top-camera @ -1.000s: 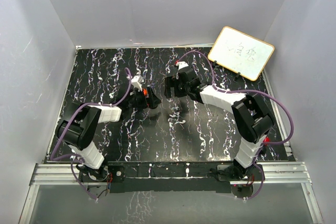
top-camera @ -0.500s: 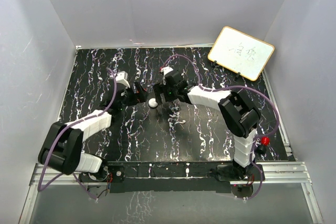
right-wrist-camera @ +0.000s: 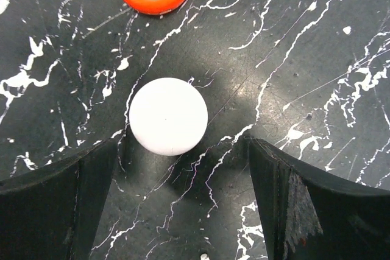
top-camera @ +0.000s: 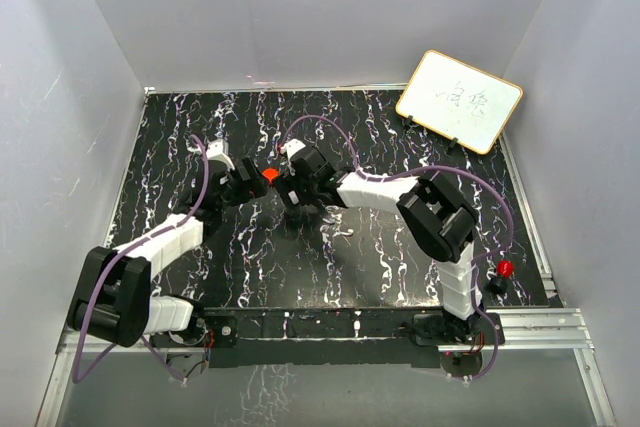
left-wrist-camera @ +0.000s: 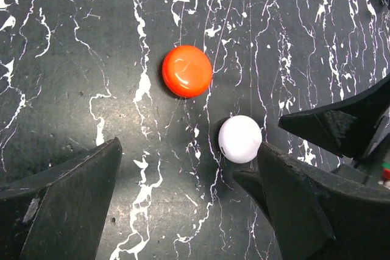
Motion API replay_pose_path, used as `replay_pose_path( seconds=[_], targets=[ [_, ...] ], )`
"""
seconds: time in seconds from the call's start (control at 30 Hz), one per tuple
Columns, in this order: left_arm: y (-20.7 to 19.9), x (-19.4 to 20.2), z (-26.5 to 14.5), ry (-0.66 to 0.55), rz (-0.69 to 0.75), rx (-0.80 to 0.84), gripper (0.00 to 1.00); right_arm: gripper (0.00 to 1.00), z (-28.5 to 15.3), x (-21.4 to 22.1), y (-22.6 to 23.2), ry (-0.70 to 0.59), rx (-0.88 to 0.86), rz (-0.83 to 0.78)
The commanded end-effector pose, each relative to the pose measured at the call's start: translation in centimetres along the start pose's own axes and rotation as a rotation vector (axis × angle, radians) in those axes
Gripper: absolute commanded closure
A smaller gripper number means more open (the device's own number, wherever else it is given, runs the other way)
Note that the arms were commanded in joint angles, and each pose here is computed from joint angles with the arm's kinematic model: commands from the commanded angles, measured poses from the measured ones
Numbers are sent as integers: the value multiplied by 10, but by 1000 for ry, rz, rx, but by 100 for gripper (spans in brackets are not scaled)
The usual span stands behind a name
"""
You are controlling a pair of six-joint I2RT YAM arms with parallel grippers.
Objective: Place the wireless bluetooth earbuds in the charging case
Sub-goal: Pick up the charging case at the center of the board.
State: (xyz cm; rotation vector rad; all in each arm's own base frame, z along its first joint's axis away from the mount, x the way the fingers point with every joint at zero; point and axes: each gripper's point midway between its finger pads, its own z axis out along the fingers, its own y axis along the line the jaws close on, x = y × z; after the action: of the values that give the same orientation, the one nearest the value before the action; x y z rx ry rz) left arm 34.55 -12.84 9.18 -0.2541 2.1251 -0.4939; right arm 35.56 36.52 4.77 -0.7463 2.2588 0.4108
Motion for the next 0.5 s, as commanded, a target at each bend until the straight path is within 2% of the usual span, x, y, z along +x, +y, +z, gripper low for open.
replay_pose_path(
  seconds=[0.0,0.47],
  targets=[
    [2,-7,-10,-18,-17,2,9,14,6,-25,4,-63,31,-45],
    [13,-8,-14,-30,-41,-25,8,30,21,-21,9,-51,45,-50]
  ],
)
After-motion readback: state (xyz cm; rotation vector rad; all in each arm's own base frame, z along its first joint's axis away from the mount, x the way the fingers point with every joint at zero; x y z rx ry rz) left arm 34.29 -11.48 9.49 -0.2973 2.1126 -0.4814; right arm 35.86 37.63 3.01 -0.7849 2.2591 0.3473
